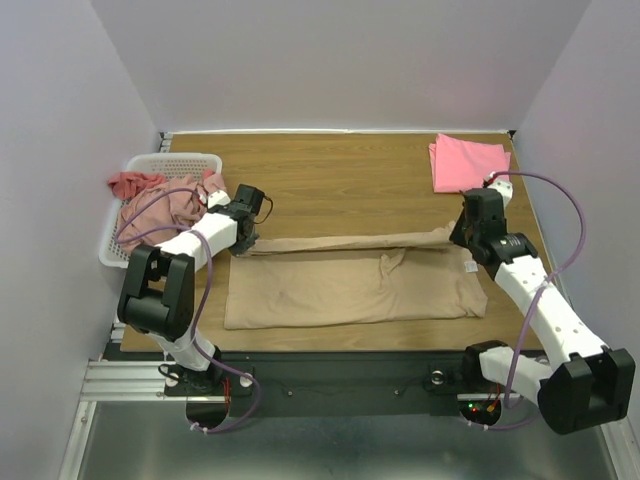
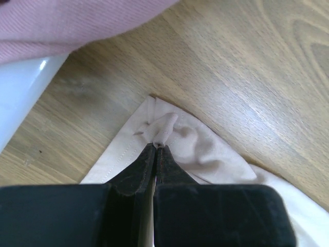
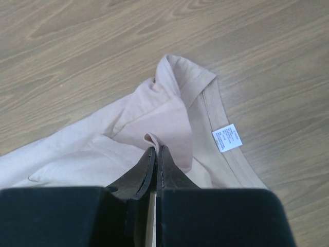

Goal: Fold and stack the t-shirts
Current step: Fold the tshirt

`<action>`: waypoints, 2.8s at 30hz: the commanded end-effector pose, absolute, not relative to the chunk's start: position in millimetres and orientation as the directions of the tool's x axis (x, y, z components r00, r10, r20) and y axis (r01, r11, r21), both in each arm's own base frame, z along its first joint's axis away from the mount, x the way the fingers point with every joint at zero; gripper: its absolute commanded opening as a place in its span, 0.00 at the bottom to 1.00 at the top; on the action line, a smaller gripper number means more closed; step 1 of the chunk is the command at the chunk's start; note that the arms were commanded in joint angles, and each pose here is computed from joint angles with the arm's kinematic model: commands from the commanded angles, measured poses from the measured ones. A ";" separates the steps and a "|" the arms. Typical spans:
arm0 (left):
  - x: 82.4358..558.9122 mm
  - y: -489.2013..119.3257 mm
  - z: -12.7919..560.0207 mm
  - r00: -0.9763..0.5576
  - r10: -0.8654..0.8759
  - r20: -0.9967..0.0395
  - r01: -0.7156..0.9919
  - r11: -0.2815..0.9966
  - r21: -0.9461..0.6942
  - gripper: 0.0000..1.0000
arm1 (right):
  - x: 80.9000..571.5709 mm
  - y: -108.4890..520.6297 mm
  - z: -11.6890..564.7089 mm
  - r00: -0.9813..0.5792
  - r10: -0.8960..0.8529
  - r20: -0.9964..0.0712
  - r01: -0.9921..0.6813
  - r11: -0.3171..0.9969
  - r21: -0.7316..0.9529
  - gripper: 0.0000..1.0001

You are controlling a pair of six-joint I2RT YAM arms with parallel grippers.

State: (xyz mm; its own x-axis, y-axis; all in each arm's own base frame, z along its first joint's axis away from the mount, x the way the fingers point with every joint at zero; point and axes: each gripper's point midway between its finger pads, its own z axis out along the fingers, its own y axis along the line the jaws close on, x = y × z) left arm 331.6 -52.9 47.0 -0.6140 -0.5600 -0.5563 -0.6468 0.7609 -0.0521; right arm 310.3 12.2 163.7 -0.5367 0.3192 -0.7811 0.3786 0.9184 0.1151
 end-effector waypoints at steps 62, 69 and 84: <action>286.2 -121.5 14.2 -0.721 -0.516 -0.462 -0.510 0.847 -0.151 0.98 | 240.3 132.8 62.3 -0.887 0.255 -0.385 0.006 0.840 0.543 1.00; 285.4 -119.7 13.7 -0.717 -0.519 -0.464 -0.517 0.844 -0.145 0.98 | 227.3 144.8 75.1 -0.892 0.238 -0.384 -0.051 0.791 0.609 1.00; 282.7 -115.5 15.1 -0.707 -0.525 -0.474 -0.525 0.839 -0.145 0.98 | 191.0 161.2 75.7 -0.917 0.205 -0.343 -0.099 0.715 0.692 1.00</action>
State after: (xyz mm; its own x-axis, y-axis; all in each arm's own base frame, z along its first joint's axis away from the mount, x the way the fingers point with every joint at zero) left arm 300.5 -125.4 28.6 -0.6920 -0.5246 -0.4959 -0.5005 0.8437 -0.1941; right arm 187.6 151.9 59.8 -0.9299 0.2221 -0.2933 -0.0296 0.7495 0.6613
